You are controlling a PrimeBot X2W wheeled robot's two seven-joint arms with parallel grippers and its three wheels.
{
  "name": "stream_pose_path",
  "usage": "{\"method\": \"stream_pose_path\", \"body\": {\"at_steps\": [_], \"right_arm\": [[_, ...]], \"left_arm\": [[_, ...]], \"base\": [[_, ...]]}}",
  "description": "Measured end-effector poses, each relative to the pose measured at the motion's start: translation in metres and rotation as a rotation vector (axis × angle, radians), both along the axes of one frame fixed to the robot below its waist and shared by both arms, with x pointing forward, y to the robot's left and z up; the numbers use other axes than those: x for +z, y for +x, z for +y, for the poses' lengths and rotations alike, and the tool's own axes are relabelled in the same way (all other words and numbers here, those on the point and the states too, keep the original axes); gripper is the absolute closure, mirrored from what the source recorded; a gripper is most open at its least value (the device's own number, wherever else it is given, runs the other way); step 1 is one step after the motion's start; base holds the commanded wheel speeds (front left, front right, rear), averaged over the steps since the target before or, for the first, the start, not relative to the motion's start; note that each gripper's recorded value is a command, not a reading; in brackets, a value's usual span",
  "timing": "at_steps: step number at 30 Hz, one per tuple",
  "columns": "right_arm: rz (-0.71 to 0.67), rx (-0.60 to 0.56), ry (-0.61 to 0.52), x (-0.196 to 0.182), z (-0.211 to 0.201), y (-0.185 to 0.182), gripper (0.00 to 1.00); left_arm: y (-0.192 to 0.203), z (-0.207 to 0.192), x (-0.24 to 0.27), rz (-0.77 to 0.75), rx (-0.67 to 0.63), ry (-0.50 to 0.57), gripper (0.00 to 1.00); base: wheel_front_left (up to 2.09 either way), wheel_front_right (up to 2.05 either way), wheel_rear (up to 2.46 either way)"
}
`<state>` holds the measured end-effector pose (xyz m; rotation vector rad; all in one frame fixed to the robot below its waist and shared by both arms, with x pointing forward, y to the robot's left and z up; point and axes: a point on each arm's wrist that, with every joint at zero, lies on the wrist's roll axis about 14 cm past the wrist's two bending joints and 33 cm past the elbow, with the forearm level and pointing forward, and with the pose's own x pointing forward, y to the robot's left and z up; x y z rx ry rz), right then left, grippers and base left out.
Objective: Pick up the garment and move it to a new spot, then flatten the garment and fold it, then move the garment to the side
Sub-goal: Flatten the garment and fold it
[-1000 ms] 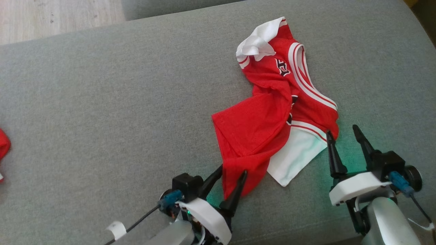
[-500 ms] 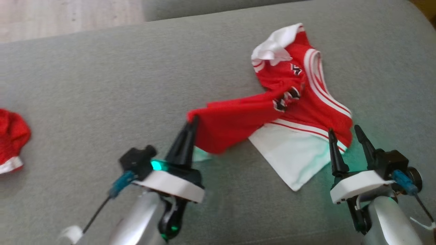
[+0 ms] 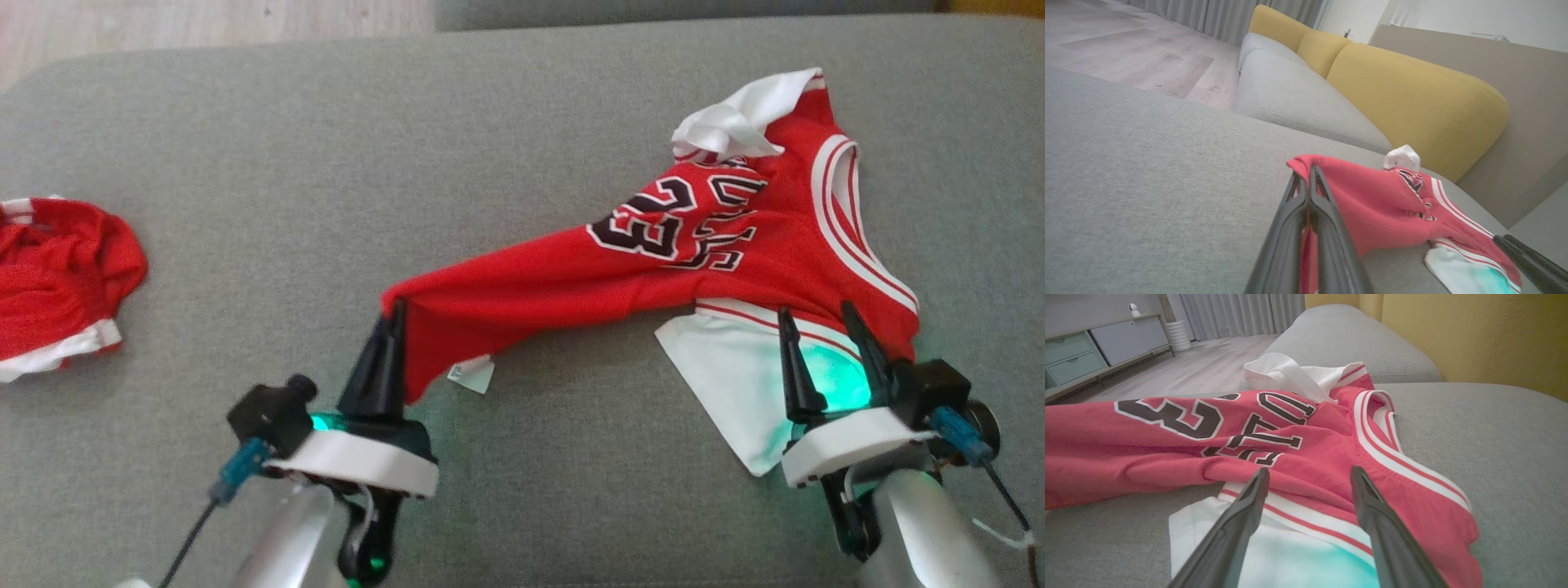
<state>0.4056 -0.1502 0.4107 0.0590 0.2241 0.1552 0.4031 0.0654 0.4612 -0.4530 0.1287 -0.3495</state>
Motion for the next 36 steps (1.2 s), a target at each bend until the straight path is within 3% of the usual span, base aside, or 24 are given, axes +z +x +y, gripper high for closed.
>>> {"method": "stream_pose_path", "body": {"at_steps": [14,15,16,17,18,26,36], "right_arm": [[0.034,-0.067,-0.015,-0.012,-0.025,-0.002,0.0],[0.023,-0.067,-0.015,-0.009,-0.025,-0.001,0.0],[0.01,-0.066,-0.014,-0.004,-0.025,0.0,0.0],[-0.003,-0.065,-0.013,0.0,-0.024,0.0,0.0],[-0.014,-0.064,-0.012,0.004,-0.024,0.001,0.0],[-0.101,-0.052,0.009,0.035,-0.016,-0.004,0.0],[-0.126,-0.06,0.038,0.044,-0.012,-0.041,0.0]], "left_arm": [[0.042,0.034,-0.066,0.18,0.087,0.131,1.0],[0.041,0.037,-0.067,0.182,0.093,0.144,0.86],[0.042,0.04,-0.066,0.177,0.099,0.156,0.58],[0.042,0.044,-0.064,0.17,0.111,0.17,0.09],[0.043,0.049,-0.061,0.161,0.125,0.185,0.0],[0.012,0.094,-0.047,0.122,0.273,0.281,0.0],[-0.046,0.108,-0.025,0.031,0.299,0.359,0.0]], "base": [[0.0,0.0,0.0],[0.0,0.0,0.0],[0.0,0.0,0.0],[0.0,0.0,0.0],[0.0,0.0,0.0],[0.0,0.0,0.0],[0.0,0.0,0.0]]}}
